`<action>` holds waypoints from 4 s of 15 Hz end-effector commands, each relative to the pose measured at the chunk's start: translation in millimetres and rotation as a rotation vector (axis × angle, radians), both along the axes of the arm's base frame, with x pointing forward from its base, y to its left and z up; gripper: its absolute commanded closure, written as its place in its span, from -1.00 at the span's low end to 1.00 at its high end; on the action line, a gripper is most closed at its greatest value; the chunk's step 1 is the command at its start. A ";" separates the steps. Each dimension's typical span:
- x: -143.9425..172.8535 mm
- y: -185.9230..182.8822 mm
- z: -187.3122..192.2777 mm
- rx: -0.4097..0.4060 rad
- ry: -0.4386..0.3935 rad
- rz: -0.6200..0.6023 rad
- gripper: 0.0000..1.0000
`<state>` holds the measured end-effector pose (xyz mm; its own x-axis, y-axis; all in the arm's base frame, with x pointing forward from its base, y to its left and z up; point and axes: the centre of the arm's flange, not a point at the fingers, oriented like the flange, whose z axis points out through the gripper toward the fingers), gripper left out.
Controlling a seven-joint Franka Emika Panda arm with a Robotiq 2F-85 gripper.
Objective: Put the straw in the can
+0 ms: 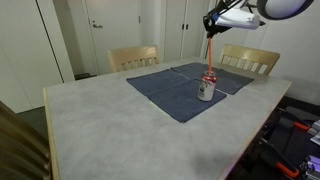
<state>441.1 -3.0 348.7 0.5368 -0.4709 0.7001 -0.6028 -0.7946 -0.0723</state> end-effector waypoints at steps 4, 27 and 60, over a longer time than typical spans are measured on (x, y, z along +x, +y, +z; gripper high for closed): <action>9.2 -0.3 -18.7 0.002 -0.010 0.003 0.96; -9.1 24.3 -26.2 -0.097 -0.022 -0.052 0.96; -11.6 12.7 -55.7 -0.347 0.023 -0.198 -0.11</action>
<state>423.9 13.6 297.3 0.4481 -0.2666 0.8533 -0.7325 -0.6567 0.1795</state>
